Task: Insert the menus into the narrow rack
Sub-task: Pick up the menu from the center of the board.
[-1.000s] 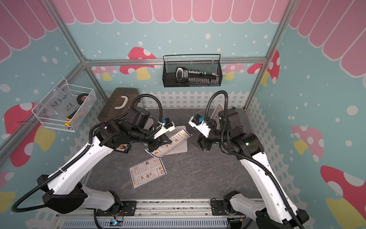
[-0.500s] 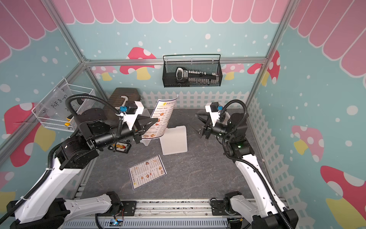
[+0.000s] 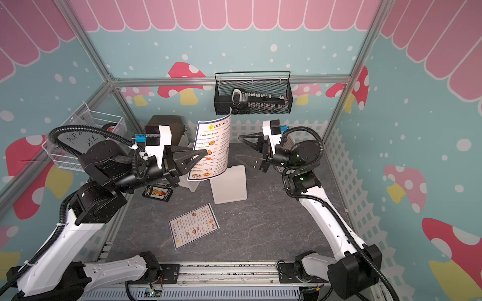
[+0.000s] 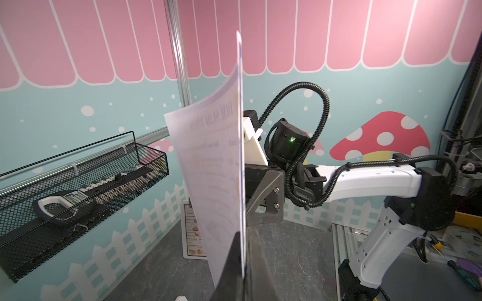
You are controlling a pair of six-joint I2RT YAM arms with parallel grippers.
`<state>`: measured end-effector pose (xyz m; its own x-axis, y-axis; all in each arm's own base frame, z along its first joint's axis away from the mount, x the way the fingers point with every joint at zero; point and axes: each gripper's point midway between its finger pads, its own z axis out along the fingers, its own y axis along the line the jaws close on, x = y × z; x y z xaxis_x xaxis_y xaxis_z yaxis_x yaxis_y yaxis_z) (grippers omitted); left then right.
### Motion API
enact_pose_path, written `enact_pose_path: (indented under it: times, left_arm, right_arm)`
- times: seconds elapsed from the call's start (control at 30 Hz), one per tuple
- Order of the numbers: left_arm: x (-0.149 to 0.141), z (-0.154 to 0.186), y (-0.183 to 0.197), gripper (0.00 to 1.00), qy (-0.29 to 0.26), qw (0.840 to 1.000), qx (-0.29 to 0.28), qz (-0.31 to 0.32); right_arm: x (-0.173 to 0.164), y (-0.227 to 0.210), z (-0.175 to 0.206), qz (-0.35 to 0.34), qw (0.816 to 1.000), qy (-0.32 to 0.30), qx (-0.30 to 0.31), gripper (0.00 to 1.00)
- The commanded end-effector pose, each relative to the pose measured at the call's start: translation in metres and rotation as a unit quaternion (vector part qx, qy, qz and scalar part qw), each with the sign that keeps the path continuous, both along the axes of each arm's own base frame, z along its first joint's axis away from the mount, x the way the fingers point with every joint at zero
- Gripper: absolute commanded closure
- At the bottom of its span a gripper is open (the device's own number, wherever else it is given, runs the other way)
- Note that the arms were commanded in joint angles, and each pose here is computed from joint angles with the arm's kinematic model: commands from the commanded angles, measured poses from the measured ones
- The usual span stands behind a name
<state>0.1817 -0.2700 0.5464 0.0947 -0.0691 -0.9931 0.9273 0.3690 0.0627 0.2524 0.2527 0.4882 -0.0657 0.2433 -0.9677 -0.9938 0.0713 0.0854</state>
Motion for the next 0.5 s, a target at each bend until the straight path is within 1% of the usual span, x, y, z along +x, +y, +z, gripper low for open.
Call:
enact_pose_path:
  times: [0.0, 0.23, 0.37, 0.47]
  left_arm:
    - [-0.017, 0.014, -0.001, 1.0, -0.013, 0.999, -0.016, -0.043]
    - [-0.024, 0.017, -0.001, 1.0, -0.017, 0.998, -0.023, -0.062]
    - [-0.015, 0.016, 0.003, 1.0, -0.011, 0.999, -0.031, -0.035]
    - [0.001, 0.015, 0.011, 1.0, 0.0, 0.999, -0.043, 0.004]
  right_arm:
    - [-0.02, 0.006, 0.023, 0.046, 0.998, -0.038, 0.013, 0.15]
    - [-0.03, 0.018, 0.027, 0.082, 0.996, -0.045, 0.009, 0.1]
    - [-0.043, 0.017, 0.034, 0.104, 0.993, -0.06, 0.02, 0.11]
    - [-0.051, 0.013, 0.041, 0.112, 0.991, -0.065, 0.032, 0.15]
